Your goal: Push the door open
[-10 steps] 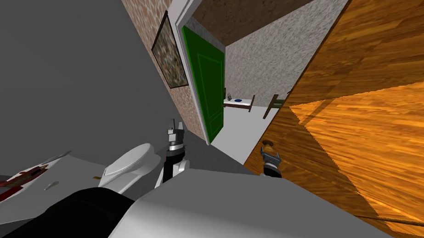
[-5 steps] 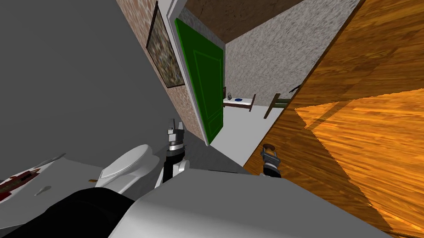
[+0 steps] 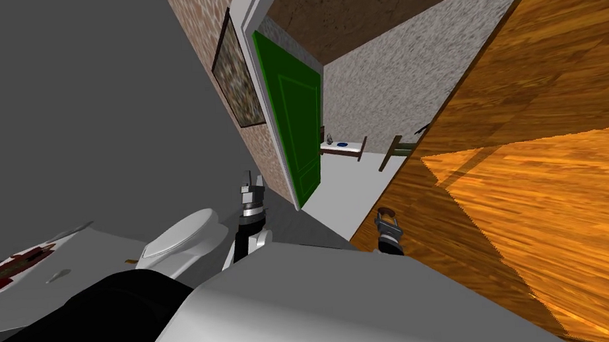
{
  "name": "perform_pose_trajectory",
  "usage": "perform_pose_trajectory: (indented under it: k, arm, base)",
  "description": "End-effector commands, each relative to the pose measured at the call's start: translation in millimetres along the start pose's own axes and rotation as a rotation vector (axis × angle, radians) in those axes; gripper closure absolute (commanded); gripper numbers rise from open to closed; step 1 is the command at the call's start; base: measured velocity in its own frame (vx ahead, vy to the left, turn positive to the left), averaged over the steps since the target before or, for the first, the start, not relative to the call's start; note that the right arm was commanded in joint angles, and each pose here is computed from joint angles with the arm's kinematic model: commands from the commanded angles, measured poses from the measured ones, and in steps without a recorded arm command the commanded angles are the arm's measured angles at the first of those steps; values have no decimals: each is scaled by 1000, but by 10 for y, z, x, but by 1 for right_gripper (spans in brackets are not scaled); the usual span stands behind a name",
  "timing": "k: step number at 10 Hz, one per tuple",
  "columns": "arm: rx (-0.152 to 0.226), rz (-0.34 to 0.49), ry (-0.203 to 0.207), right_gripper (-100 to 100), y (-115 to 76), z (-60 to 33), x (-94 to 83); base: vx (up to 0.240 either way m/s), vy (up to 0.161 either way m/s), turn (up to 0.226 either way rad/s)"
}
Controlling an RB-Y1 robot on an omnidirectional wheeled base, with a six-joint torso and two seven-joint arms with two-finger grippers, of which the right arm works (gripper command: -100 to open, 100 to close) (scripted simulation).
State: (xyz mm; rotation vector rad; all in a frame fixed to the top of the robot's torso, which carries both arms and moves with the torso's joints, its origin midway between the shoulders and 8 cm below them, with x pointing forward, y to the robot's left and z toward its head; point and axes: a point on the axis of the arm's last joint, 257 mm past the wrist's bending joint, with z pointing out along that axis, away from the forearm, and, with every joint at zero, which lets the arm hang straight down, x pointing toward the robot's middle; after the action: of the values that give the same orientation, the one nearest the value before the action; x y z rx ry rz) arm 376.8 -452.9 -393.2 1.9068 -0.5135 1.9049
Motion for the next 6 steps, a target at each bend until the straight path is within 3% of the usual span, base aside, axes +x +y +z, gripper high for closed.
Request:
perform_pose_trajectory:
  k: [1, 6]
  arm:
    - [-11, -2, 12, 100, 62, 35, 52]
    - [-72, -9, 14, 100, 343, 69, 69]
  base:
    - [185, -22, -42]
    - [194, -45, -44]
